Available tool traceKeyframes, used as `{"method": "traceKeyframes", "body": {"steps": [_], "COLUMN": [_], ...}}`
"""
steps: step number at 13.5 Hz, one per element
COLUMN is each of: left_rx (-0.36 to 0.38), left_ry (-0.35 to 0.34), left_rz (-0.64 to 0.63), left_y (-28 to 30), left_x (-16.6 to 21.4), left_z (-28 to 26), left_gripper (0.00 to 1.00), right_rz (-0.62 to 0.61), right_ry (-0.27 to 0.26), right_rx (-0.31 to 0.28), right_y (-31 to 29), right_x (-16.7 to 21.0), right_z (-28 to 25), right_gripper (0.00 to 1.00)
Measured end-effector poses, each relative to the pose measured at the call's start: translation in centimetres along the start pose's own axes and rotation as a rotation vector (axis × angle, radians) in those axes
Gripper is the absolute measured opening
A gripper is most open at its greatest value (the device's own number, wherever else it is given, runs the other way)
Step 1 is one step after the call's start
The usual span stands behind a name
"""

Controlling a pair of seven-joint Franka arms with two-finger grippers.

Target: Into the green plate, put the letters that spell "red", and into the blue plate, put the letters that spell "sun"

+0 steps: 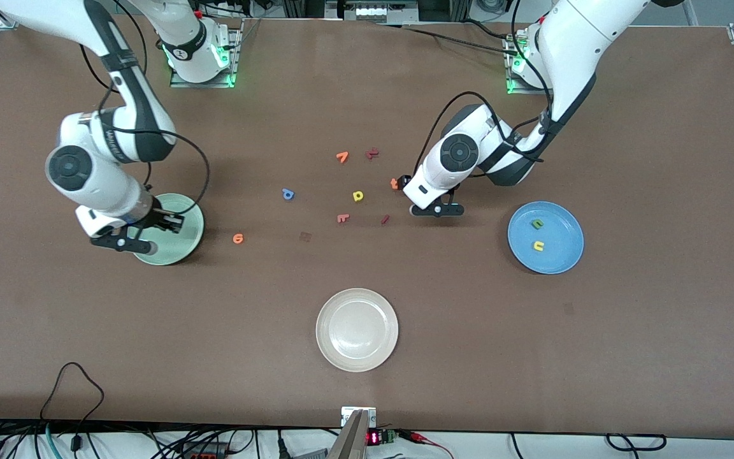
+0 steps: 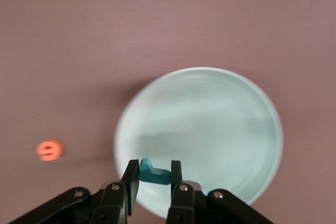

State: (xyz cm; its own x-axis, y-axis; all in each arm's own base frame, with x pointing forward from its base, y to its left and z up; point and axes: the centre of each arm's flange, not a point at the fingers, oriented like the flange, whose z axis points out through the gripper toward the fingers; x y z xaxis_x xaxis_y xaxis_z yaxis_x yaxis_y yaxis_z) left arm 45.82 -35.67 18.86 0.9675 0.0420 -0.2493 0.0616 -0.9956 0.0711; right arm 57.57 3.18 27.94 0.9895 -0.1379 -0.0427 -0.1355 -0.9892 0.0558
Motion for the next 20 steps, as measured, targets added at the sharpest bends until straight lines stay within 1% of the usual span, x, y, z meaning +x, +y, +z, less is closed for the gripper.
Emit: {"method": "traceKeyframes", "body": {"steps": [1,2,3,4,6,7,8,9,10,11,12,13,14,15,16,17,18,19,20], "left_rx": [0.014,0.029,0.038,0.037,0.033,0.032,0.031,0.032,0.031,0.03,0.03,0.029,0.029,0.032,0.048,0.081,0.133,0.197,0.26], "left_ry": [-0.001,0.005,0.009,0.011,0.016,0.019,0.02,0.02,0.022,0.022,0.023,0.025,0.025,0.024,0.019,0.007,-0.012,-0.02,-0.016], "left_rz": [0.002,0.01,0.017,0.017,0.017,0.016,0.017,0.017,0.018,0.019,0.019,0.021,0.021,0.02,0.018,0.011,0.0,-0.007,-0.011], "left_y": [-0.6,-1.1,-1.5,-1.7,-1.9,-1.9,-1.9,-1.9,-1.8,-1.7,-1.7,-1.6,-1.6,-1.7,-1.8,-2.1,-2.5,-3.1,-4.0], "left_x": [0.1,0.4,0.7,0.9,1.1,1.2,1.2,1.2,1.2,1.2,1.2,1.2,1.2,1.2,1.4,1.7,2.3,3.0,3.9], "left_z": [0.6,1.1,1.5,1.8,2.0,1.8,1.7,1.7,1.7,1.6,1.6,1.5,1.5,1.4,0.8,-0.6,-2.9,-5.7,-8.3], "left_gripper": [1.0,0.93,0.93,0.87,0.61,0.52,0.46,0.46,0.39,0.32,0.32,0.28,0.28,0.28,0.28,0.28,0.28,0.28,0.28], "right_rz": [0.0,0.005,0.006,0.004,0.001,0.001,0.0,-0.001,-0.005,-0.018,-0.038,-0.039,-0.026,-0.017,-0.016,-0.018,-0.023,-0.036,-0.047], "right_ry": [-0.015,-0.025,-0.029,-0.032,-0.033,-0.027,-0.015,-0.001,0.018,0.033,0.045,0.05,0.051,0.05,0.046,0.042,0.039,0.037,0.032], "right_rx": [0.001,0.005,0.01,0.015,0.019,0.019,0.019,0.019,0.02,0.022,0.026,0.032,0.038,0.042,0.043,0.044,0.047,0.051,0.054], "right_y": [1.5,2.2,2.4,2.2,2.0,2.0,2.0,2.0,1.7,1.0,-0.4,-2.1,-3.9,-5.8,-7.5,-8.8,-10.0,-11.3,-12.6], "right_x": [0.0,-0.1,-0.2,-0.2,-0.2,-0.1,0.1,0.3,0.4,0.3,0.1,-0.2,-0.7,-1.2,-1.8,-2.3,-2.7,-3.0,-3.3], "right_z": [1.2,2.5,3.8,4.9,5.6,5.3,4.8,4.0,3.0,2.0,1.3,0.8,0.7,0.6,0.8,1.1,1.6,2.2,2.9], "right_gripper": [0.28,0.28,0.31,0.31,0.48,0.59,0.7,0.78,0.9,0.99,1.0,1.0,1.0,0.93,0.83,0.69,0.6,0.59,0.55]}}
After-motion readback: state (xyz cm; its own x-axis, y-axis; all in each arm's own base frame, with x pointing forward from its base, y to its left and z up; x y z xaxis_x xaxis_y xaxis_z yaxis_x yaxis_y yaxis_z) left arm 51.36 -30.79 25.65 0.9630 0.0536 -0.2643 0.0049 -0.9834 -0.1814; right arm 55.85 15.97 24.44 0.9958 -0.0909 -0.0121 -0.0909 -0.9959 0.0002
